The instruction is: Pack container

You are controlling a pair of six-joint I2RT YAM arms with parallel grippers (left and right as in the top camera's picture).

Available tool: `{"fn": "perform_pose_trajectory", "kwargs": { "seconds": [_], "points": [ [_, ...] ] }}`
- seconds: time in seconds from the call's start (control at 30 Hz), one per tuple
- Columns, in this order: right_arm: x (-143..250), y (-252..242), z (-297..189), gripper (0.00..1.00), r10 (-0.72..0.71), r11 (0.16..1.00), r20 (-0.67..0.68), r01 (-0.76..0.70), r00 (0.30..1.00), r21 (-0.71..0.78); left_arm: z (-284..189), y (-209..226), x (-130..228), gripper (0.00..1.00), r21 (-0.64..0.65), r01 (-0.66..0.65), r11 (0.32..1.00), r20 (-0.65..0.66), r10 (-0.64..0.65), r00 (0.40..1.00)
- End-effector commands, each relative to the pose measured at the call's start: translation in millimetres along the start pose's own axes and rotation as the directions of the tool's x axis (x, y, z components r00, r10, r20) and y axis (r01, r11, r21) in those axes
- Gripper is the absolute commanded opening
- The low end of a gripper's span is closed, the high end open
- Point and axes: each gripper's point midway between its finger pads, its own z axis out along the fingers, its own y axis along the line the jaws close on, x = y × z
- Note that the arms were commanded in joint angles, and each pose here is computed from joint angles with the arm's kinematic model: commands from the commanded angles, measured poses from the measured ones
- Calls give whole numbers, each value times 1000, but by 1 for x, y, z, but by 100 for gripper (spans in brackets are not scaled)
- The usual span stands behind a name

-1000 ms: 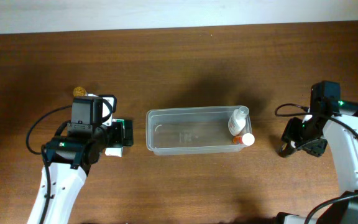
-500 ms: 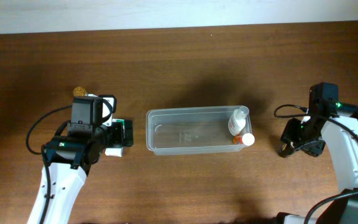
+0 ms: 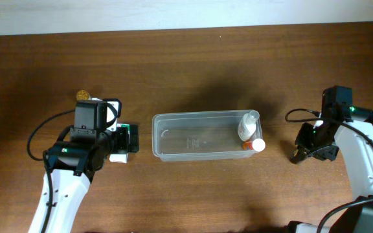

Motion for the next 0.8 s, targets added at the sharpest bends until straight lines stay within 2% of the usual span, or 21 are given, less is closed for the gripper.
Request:
{"fn": "perform_pose_trajectory", "kwargs": {
  "seconds": [0.0,0.2,0.33,0.53,0.63,0.77],
  "points": [
    [1,-1,3,29,4,1000,-8,-4,1000,0,-4,-2,-7,99,12,10,1000,16,-11,1000],
    [-3,0,-3,24,2,1000,4,-2,1000,-4,-4,-2,-7,99,12,10,1000,16,-11,1000],
    [-12,4,-35,23,-6,1000,28,6,1000,-15,-4,-2,-7,99,12,11,1000,16,-11,1000],
    [-10,28,-123,21,-144,986,119,153,982,-70,-4,-2,-7,99,12,10,1000,16,-11,1000],
    [4,56,-180,22,-250,956,230,278,941,-98,-4,-2,-7,99,12,10,1000,16,-11,1000],
    [26,94,-214,22,-379,890,329,438,865,-127,-4,-2,-7,99,12,10,1000,16,-11,1000]
  ]
}}
